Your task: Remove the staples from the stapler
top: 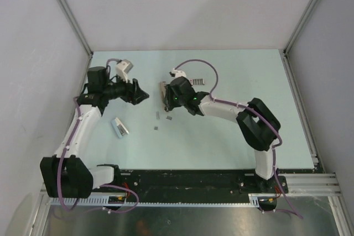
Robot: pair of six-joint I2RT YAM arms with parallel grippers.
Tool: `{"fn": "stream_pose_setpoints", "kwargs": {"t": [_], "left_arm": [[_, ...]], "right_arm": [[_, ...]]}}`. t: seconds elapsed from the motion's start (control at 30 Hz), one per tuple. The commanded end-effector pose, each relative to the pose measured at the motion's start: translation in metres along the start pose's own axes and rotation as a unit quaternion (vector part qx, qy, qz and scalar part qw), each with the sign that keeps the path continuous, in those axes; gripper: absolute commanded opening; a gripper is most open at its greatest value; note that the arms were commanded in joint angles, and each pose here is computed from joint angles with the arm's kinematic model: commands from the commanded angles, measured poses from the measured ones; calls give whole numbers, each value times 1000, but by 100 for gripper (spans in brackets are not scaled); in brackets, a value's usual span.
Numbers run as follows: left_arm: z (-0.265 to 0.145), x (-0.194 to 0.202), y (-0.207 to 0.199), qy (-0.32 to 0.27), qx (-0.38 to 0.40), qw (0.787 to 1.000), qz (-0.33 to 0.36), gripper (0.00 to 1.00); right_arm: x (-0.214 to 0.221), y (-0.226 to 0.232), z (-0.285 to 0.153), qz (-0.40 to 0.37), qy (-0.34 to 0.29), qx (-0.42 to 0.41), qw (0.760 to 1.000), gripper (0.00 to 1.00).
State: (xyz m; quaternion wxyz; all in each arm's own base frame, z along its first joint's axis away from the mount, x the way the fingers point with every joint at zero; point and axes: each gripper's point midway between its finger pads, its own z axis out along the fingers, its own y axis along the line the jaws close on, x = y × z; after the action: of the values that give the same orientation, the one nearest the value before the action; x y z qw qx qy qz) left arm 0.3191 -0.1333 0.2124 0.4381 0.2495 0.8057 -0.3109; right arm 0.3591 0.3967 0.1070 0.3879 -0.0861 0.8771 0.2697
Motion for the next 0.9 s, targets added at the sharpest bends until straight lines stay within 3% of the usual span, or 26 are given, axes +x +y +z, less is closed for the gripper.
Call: {"fn": "stream_pose_setpoints", "kwargs": {"t": [0.0,0.17,0.4,0.67,0.87], "left_arm": [[-26,-12,15,-31,-33,998,-37,77],[-36,-6,30,-38,-44,996,-73,76],[-44,-5,36,-43,-77,994,-59,76],[-42,0,36,-39,-74,994,-65,76],[-41,1,39,-37,-77,994,-66,76]], "right_arm": [[-50,63,3,-34,-62,-33,997,0],[-29,84,37,-73,-12,-2,997,0],[3,94,75,-85,40,16,995,0],[27,98,97,-90,58,12,994,1],[20,111,89,-91,60,-7,994,44]]}}
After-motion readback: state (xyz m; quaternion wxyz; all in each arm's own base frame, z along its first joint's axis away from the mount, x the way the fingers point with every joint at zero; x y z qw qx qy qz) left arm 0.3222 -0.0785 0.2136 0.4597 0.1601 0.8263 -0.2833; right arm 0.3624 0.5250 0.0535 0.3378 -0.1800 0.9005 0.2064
